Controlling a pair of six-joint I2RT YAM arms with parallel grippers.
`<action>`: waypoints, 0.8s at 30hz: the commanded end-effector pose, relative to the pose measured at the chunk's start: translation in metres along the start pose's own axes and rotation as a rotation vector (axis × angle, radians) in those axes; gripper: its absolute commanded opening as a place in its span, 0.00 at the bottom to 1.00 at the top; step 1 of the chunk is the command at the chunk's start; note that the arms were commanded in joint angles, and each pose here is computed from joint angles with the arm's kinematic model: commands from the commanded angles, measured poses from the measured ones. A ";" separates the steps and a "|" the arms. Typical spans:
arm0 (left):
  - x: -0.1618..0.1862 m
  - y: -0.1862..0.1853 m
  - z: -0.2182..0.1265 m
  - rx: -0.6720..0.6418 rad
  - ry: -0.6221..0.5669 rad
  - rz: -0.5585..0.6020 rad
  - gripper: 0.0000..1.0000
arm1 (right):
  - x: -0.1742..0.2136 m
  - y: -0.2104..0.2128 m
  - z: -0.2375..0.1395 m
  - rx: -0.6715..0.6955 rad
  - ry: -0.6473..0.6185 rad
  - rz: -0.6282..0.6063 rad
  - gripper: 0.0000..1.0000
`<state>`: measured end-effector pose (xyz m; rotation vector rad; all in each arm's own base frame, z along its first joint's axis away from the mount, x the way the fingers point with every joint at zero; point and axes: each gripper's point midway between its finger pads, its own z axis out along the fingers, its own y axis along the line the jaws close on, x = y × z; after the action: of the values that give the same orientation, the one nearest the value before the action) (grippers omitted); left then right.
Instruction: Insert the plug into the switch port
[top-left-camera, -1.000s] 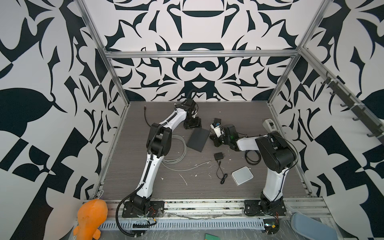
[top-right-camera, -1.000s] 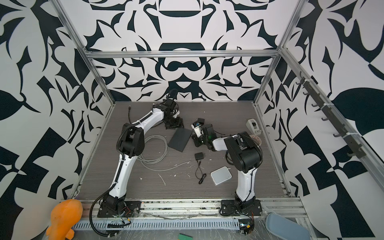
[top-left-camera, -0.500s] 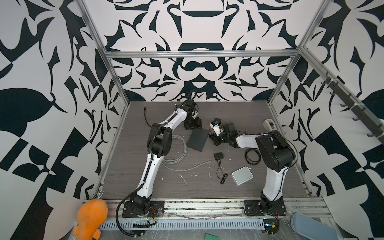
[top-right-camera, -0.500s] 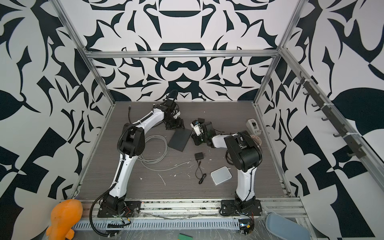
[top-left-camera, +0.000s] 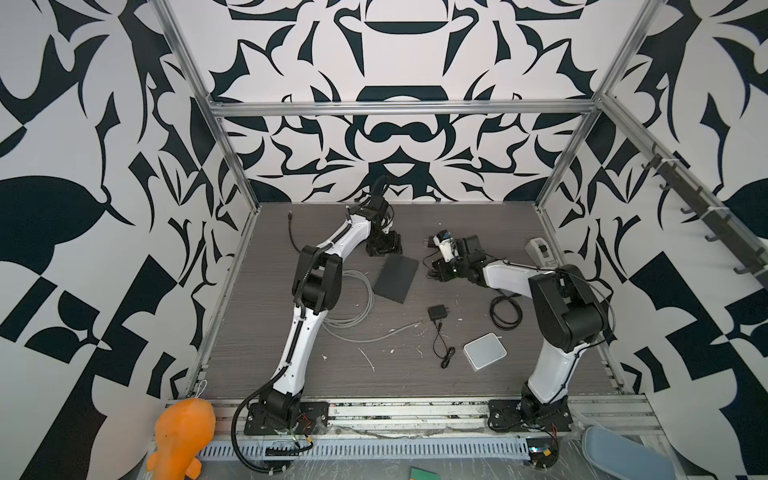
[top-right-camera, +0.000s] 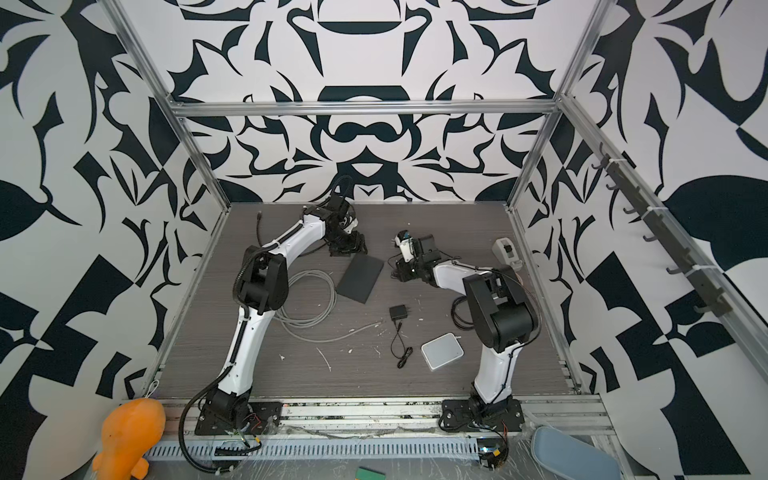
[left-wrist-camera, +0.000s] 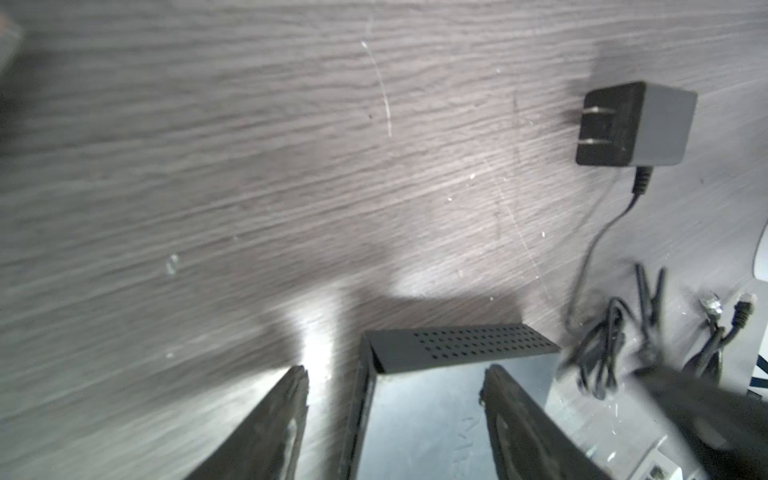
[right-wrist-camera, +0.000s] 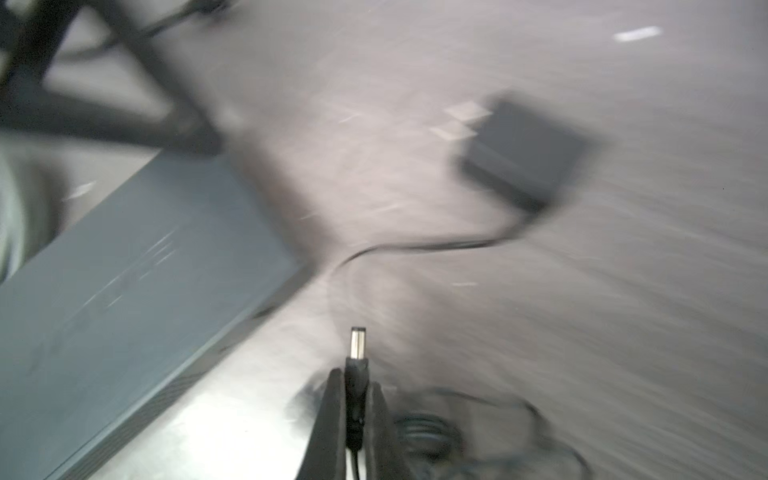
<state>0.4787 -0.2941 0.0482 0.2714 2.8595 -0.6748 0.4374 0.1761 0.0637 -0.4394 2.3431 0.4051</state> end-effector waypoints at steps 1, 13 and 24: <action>0.006 -0.004 -0.014 0.014 0.005 -0.012 0.70 | -0.038 -0.026 -0.026 0.130 -0.098 0.037 0.06; 0.017 -0.002 -0.010 0.027 0.029 -0.024 0.70 | 0.005 0.043 -0.004 -0.050 0.052 -0.113 0.06; 0.020 -0.003 -0.012 0.028 0.031 -0.020 0.70 | 0.038 0.063 0.036 -0.097 0.182 -0.088 0.08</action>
<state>0.4645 -0.2906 0.0424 0.2618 2.8791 -0.7097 0.4090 0.2346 0.0253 -0.6591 2.4398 0.4320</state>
